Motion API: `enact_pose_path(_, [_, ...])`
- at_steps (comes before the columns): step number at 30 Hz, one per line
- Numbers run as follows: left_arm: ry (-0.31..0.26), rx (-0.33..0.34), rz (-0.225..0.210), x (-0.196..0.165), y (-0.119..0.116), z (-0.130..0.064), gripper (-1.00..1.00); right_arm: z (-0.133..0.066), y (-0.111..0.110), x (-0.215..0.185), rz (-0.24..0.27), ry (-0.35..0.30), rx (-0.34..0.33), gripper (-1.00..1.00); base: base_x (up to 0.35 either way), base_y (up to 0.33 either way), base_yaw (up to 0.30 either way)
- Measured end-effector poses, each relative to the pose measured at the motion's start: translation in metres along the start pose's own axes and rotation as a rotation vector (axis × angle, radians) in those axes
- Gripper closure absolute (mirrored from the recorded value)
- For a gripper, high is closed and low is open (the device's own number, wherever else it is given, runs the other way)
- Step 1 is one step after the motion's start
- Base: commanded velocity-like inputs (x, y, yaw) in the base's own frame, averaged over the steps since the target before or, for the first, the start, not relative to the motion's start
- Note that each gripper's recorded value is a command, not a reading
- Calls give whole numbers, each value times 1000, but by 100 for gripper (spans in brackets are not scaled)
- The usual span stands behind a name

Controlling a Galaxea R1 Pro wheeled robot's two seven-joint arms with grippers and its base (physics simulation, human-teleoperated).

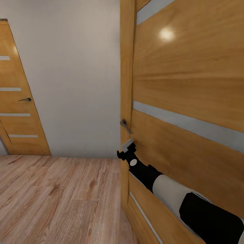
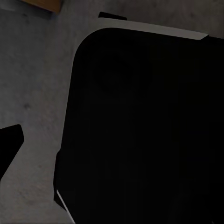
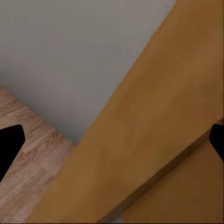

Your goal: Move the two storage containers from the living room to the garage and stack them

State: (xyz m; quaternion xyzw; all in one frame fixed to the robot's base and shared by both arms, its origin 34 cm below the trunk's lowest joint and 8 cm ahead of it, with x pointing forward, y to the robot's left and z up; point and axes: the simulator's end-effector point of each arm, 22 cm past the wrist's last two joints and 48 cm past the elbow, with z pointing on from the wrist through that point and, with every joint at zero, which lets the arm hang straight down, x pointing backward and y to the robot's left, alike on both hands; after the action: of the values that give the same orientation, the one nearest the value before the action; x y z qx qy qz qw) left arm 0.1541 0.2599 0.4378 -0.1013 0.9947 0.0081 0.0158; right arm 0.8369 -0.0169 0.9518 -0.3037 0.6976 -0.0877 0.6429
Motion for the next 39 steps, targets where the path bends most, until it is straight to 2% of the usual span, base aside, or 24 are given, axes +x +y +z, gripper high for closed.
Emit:
enact_pose_path(5, [0, 0, 0, 0, 0, 0, -100, 0, -3, 20, -5, 39, 8, -100, 9, 0, 0])
enact_pose_path(12, [0, 0, 0, 0, 0, 0, -100, 0, -5, 25, -11, 48, 12, -100, 1, 0, 0])
enact_pose_path(18, [0, 0, 0, 0, 0, 0, -100, 0, -6, 24, -1, 43, 14, -100, 0, 0, 0])
enact_pose_path(25, [0, 0, 0, 0, 0, 0, -100, 1, -8, 8, 13, -11, 24, -100, 0, 0, 0])
enact_pose_path(29, [0, -1, 0, 0, 1, 0, -100, 0, -13, 2, 17, -39, 46, -100, 0, 0, 0])
enact_pose_path(35, [0, -1, 0, 0, 1, 0, -100, 0, -20, 3, 11, -42, 80, -100, 0, 0, 0])
enact_pose_path(39, [1, -1, 0, 0, 0, 0, -100, -2, -36, 4, 15, -43, 154, -100, 0, 0, 0])
